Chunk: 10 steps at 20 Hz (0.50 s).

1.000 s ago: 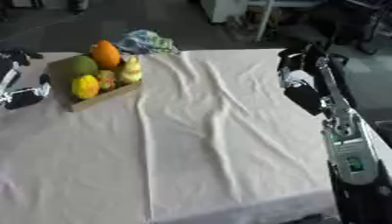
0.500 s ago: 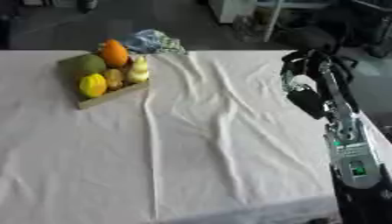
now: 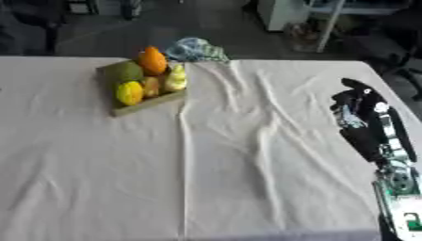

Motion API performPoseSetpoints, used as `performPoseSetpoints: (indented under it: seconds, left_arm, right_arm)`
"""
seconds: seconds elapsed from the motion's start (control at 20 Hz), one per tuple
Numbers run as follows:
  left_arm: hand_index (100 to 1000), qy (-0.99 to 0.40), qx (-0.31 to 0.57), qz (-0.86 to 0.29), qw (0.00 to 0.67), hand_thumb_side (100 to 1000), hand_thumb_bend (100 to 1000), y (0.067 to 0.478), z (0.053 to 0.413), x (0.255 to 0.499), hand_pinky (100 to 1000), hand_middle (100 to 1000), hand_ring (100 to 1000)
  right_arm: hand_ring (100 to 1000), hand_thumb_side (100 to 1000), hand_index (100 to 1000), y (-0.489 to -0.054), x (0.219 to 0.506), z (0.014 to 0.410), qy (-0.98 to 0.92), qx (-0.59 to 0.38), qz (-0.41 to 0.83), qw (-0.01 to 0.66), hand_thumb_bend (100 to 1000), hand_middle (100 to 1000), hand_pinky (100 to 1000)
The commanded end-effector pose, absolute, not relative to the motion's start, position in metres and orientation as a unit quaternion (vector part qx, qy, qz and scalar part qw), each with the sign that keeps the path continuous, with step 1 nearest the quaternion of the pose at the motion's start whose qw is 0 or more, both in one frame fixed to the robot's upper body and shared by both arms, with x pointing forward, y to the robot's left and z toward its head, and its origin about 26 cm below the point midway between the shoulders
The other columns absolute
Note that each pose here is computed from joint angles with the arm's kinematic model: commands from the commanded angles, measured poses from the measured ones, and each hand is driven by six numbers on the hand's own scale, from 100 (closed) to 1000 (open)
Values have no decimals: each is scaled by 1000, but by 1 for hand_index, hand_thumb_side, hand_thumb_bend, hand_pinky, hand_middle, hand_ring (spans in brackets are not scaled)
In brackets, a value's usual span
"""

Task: Pick up objects on the table and place them in the box.

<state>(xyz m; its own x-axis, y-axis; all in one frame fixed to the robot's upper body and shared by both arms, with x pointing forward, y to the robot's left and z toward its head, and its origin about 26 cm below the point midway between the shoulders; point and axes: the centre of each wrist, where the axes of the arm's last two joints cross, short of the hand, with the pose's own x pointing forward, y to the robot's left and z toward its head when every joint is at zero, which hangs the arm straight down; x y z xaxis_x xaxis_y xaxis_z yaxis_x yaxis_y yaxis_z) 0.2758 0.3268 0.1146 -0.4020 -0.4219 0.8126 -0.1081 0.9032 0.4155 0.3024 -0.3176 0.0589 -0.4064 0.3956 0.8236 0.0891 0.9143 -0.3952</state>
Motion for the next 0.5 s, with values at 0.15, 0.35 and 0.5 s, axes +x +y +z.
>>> performPoseSetpoints:
  seconds: [0.15, 0.35, 0.5]
  left_arm:
    - [761, -819, 112, -123, 549, 823, 100, 314, 98, 267, 639, 650, 622]
    - [751, -805, 85, -105, 578, 861, 100, 306, 80, 262, 628, 633, 608]
    - [746, -797, 74, -95, 592, 878, 100, 304, 71, 260, 621, 624, 598]
  right_arm:
    - [591, 568, 846, -314, 297, 45, -821, -125, 122, 544, 100, 597, 574]
    - [565, 574, 841, -311, 293, 36, -813, -116, 114, 559, 100, 580, 563]
    - [560, 579, 838, -308, 292, 32, -809, -109, 109, 567, 100, 575, 561]
